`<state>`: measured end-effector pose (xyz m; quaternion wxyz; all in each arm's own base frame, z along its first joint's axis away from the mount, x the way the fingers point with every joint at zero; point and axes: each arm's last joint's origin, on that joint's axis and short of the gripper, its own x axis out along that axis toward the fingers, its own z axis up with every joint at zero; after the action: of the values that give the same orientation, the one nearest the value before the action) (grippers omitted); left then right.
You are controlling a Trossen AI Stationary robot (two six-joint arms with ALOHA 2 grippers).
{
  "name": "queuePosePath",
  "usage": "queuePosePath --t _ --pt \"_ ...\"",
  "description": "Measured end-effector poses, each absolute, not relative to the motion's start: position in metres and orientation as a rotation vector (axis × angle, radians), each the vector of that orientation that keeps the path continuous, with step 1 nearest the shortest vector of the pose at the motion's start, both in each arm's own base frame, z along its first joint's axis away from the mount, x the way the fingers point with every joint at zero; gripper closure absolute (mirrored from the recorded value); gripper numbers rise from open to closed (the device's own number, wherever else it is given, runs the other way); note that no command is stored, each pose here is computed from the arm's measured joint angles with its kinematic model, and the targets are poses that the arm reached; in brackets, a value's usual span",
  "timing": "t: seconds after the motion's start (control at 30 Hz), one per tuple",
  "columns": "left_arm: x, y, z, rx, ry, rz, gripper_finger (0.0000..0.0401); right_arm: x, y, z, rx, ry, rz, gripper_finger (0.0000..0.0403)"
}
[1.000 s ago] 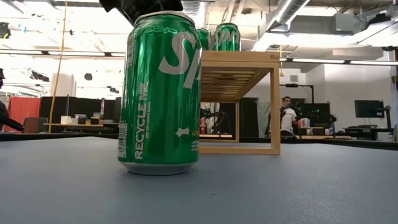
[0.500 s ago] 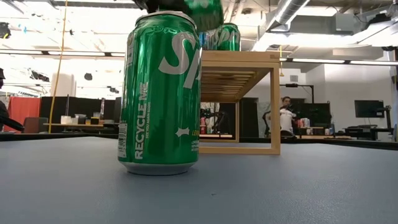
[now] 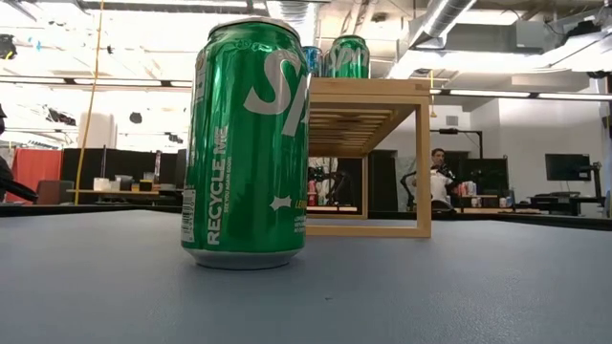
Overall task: Place canned beverage on shelf
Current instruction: Put the green soda can on the shelf aligned to the other green soda
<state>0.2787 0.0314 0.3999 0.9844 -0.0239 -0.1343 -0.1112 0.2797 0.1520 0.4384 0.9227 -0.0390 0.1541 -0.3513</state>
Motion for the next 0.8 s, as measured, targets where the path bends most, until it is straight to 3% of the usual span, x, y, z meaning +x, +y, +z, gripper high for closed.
queuePosePath --t 0.37,0.57,0.8 --pt "0.264 0.019 0.401 -0.017 -0.646 -0.298 0.0104 0.312 0.116 0.493 -0.121 0.139 -0.462 0.0148" --pt "0.266 0.016 0.397 -0.019 -0.632 -0.276 0.0104 0.324 0.097 0.509 -0.114 0.005 -0.288 0.0148" --pt "0.265 0.014 0.399 0.003 -0.657 -0.269 0.0104 0.341 0.074 0.504 -0.100 -0.001 -0.252 0.0148"
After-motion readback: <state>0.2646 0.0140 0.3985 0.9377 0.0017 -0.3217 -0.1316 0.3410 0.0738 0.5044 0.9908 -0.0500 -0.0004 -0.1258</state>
